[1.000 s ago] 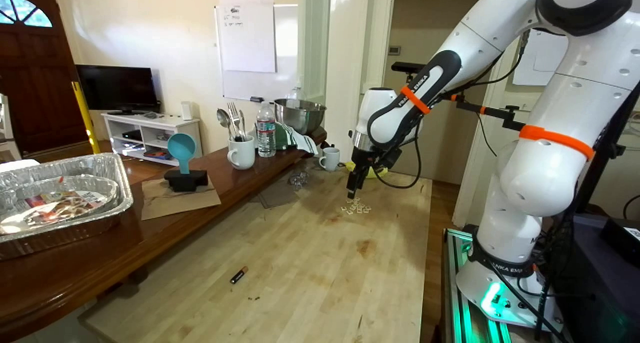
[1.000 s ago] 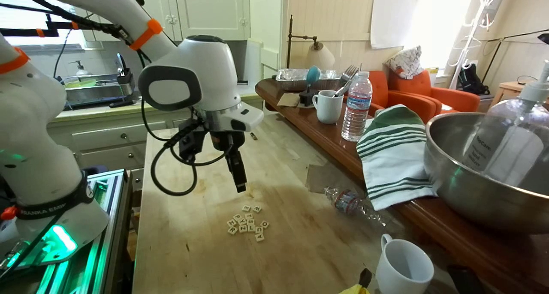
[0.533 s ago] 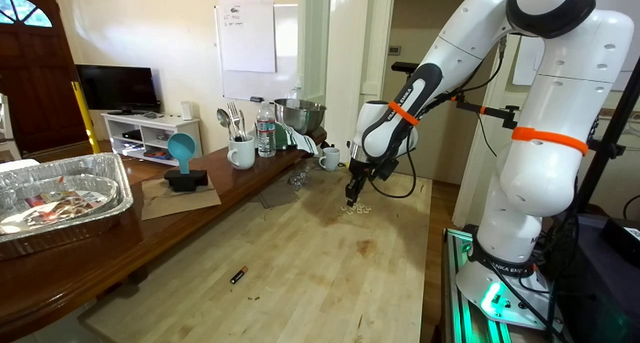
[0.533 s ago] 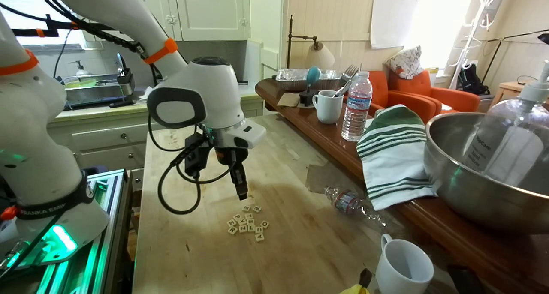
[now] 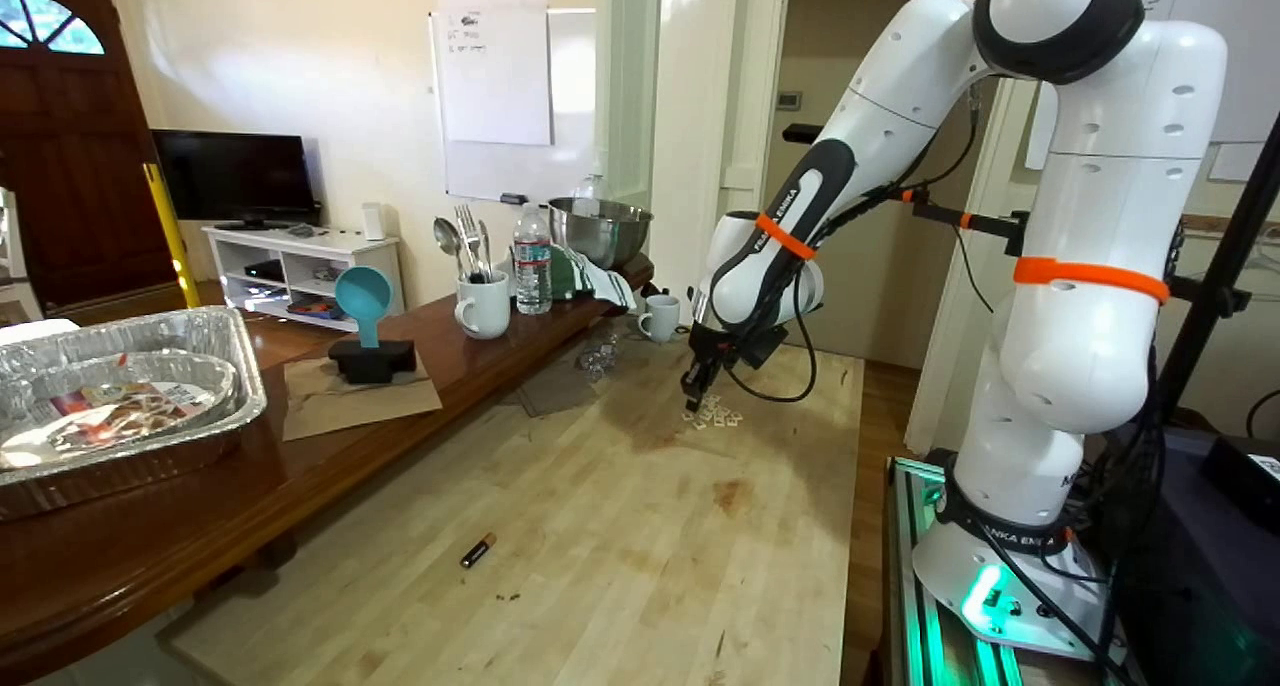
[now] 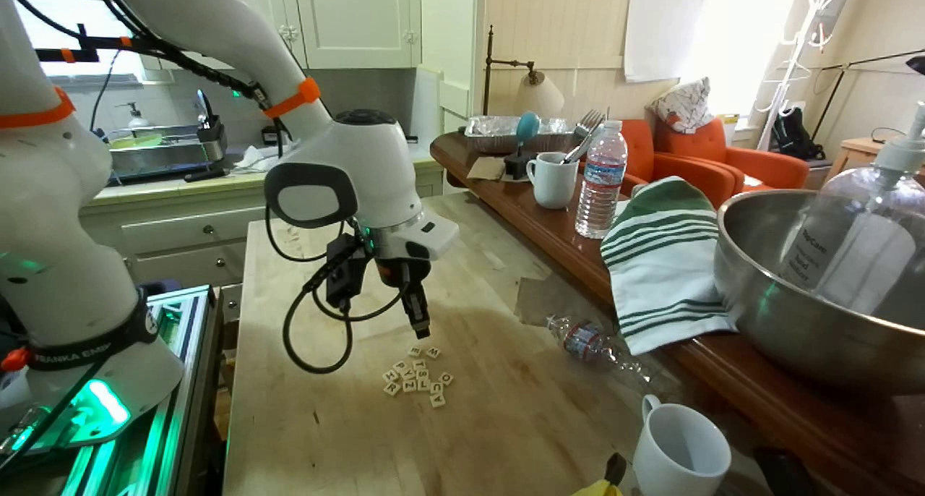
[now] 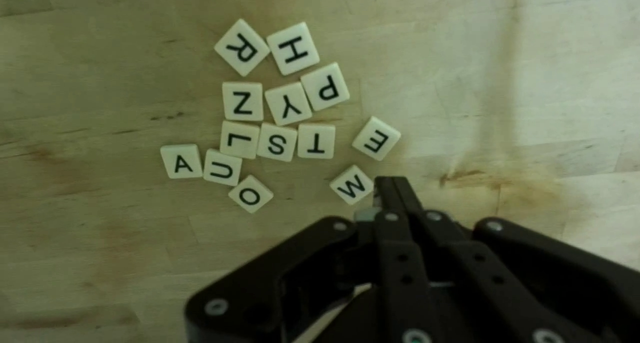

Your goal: Spell the word 'Met'.

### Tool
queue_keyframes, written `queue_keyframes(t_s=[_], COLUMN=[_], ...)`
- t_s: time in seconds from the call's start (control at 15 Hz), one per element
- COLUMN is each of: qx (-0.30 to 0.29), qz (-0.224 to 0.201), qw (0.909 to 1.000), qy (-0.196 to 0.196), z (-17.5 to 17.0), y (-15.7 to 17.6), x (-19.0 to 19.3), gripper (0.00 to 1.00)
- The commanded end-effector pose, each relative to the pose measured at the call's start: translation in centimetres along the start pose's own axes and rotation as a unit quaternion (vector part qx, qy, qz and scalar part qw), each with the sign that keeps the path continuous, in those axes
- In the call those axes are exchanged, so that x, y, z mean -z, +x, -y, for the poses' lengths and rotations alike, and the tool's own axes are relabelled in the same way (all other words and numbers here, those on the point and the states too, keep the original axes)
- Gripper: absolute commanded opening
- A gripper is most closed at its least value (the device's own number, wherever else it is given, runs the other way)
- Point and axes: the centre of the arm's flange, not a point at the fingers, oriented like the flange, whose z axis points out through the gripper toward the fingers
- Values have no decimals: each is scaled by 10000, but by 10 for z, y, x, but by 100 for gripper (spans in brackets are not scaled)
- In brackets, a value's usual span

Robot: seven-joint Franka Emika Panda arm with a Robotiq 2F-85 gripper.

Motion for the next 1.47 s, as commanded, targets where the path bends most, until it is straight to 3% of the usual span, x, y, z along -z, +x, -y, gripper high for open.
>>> queue_keyframes(t_s=[0.0,0.93,1.4], qx=[-27,440,188], qz=[-56,142,108], qw=[10000,9989,9997], qy=[-38,-98,-128], z=[-9,-12,-3], y=[15,20,10], x=[-19,-37,-44], gripper=[0,0,0])
